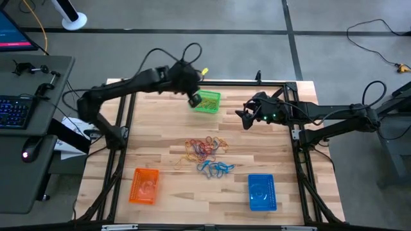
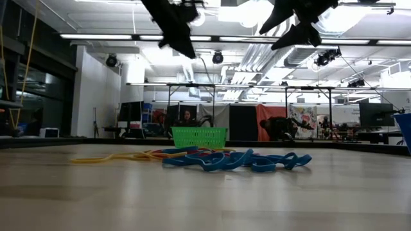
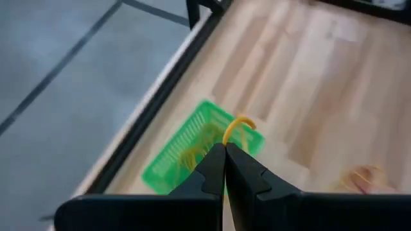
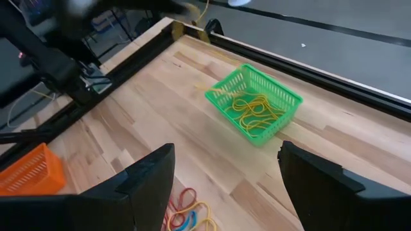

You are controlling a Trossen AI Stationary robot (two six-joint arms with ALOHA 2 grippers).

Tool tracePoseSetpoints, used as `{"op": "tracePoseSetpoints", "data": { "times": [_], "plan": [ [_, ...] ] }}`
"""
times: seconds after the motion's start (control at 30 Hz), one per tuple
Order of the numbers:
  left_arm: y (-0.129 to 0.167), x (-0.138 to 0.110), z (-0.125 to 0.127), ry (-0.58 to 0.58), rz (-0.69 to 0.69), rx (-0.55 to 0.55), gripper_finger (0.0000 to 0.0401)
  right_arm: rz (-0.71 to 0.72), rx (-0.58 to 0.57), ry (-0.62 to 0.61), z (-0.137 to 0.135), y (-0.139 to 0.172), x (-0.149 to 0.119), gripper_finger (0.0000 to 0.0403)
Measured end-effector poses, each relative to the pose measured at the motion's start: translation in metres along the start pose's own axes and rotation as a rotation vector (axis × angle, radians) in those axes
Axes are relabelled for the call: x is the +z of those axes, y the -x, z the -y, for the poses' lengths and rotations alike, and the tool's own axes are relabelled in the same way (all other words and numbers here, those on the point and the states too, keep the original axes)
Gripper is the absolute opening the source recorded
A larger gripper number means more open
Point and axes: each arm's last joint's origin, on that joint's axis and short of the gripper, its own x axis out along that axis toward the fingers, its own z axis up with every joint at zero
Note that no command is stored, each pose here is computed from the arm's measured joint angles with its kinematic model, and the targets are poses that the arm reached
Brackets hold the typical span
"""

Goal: Sort rubber bands into baskets
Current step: Put the yellow rubber band into the green bin

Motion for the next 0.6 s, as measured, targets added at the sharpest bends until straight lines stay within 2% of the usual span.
{"op": "tracePoseSetpoints", "data": {
  "times": [0.1, 0.3, 0.4, 0.6],
  "plan": [
    [-0.031, 0.000, -0.004, -0.011, -0.010, 0.015, 0.0000, 0.010, 0.007, -0.006, -0.001, 0.000, 0.001, 0.0265],
    [-0.083, -0.014, -0.005, -0.036, -0.118, 0.056, 0.0001, 0.008, 0.010, -0.006, -0.001, 0.000, 0.001, 0.0265],
    [-0.097, -0.020, -0.003, -0.066, -0.158, 0.100, 0.0001, 0.007, 0.010, -0.006, -0.001, 0.000, 0.001, 0.0265],
    [-0.101, -0.023, -0.003, -0.090, -0.173, 0.103, 0.0006, 0.005, 0.011, -0.005, -0.001, 0.000, 0.001, 0.0265]
  ]
}}
